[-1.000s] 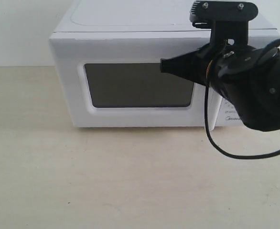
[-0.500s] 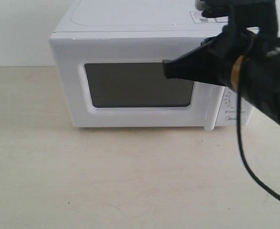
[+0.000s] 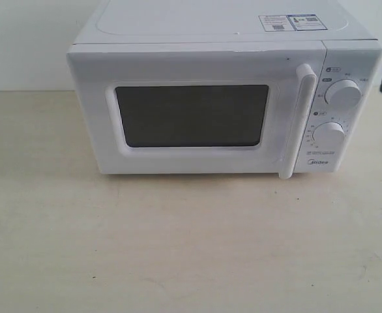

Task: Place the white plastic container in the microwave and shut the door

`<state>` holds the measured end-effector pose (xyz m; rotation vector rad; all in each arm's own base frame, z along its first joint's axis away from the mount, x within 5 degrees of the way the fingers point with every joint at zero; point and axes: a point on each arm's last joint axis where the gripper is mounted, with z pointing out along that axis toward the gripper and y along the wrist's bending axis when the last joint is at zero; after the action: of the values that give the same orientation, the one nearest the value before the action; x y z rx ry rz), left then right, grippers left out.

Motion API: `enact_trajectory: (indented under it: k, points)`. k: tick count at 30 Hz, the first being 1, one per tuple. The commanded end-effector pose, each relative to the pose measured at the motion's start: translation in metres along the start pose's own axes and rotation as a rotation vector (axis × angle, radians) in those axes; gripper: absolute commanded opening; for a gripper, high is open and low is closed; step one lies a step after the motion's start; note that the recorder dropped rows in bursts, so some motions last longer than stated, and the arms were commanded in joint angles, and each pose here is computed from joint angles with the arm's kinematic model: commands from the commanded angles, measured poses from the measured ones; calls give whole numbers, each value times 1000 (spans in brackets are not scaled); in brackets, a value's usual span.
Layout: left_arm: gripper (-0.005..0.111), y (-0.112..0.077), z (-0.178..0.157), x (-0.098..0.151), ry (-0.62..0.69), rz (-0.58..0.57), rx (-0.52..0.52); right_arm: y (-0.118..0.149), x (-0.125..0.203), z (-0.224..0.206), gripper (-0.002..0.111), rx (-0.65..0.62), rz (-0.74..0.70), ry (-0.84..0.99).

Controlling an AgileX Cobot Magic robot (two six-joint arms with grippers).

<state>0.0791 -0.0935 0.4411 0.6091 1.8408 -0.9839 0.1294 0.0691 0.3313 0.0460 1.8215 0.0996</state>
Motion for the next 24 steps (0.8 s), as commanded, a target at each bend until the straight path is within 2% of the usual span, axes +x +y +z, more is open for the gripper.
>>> enact_trajectory:
  k: [1,7,10,19,22,24]
  points:
    - [4,1,-4,14,-28,-43,13,-17,-4,-12,0,11,68,-17]
    - [4,-1,0,34,63,-123,84,-25,-6,-18,0,3,118,-24]
    - [4,0,0,34,63,-119,80,-23,-6,-18,0,-13,175,-23]
    - [4,0,0,34,63,-119,80,-21,-6,-18,0,-29,175,-24]
    - [4,1,0,34,56,-4,70,-21,-6,-18,0,-29,175,-24]
    - [4,5,-1,30,-3,162,31,-21,-6,-18,0,-29,173,-24]
